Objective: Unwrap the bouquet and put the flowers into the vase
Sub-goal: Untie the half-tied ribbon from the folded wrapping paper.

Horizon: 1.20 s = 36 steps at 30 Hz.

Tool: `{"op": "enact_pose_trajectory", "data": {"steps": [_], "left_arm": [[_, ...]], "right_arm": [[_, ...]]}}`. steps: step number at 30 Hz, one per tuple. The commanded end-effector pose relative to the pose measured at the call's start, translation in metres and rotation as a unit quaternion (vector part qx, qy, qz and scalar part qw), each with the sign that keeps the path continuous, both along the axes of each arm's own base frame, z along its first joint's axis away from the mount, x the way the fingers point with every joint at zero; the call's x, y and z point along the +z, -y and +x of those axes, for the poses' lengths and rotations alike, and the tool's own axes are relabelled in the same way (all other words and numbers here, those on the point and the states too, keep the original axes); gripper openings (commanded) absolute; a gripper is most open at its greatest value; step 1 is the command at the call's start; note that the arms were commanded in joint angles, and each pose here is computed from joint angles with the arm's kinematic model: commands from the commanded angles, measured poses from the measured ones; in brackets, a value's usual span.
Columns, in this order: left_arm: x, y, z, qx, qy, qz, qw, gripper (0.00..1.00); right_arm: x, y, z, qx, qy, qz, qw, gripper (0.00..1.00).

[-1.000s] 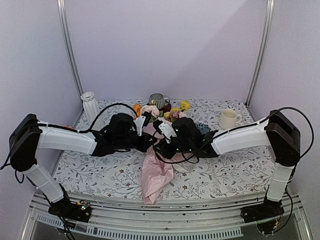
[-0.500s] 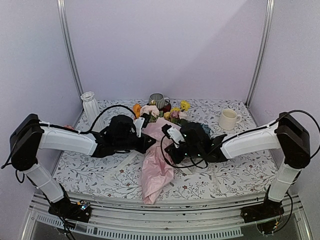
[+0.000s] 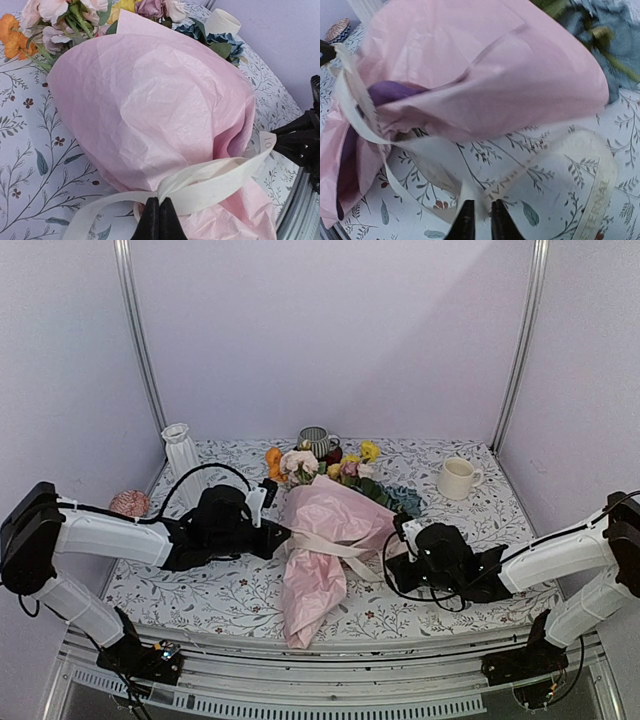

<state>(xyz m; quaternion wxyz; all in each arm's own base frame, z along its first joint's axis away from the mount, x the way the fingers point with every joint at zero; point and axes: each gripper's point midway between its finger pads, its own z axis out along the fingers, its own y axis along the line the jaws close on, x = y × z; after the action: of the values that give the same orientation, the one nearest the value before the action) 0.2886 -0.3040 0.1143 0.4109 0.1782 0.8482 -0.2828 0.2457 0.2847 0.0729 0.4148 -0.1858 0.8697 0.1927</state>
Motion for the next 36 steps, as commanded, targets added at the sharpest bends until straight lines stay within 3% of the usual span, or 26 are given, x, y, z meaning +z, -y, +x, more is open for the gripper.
{"op": "enact_pose_trajectory", "data": {"steps": [1,3,5,10,13,22,36], "left_arm": [[0.009,-0.009,0.005,0.020,0.011,-0.016,1.000,0.00],[0.009,-0.007,0.003,0.011,0.013,-0.020,1.000,0.01],[0.011,-0.004,0.002,0.005,0.012,-0.022,1.000,0.09],[0.019,-0.007,0.001,0.009,0.021,-0.033,0.999,0.25],[0.024,-0.007,0.001,0.009,0.027,-0.036,0.999,0.30],[0.019,-0.009,0.002,0.007,0.027,-0.021,0.999,0.28],[0.015,0.004,0.016,0.006,0.023,-0.012,1.000,0.15]], "right_arm": [[-0.001,0.006,-0.007,-0.023,-0.024,0.042,0.999,0.24],[0.003,-0.002,-0.012,0.008,-0.022,0.043,0.999,0.33],[0.015,-0.011,-0.016,0.045,-0.008,0.045,0.998,0.38],[0.050,-0.039,-0.020,0.123,0.031,0.057,0.990,0.41],[0.060,-0.060,-0.023,0.169,0.040,0.056,0.983,0.42],[0.061,-0.123,-0.011,0.257,0.048,-0.019,0.965,0.44],[0.056,-0.165,0.000,0.305,0.064,-0.032,0.950,0.43]]}}
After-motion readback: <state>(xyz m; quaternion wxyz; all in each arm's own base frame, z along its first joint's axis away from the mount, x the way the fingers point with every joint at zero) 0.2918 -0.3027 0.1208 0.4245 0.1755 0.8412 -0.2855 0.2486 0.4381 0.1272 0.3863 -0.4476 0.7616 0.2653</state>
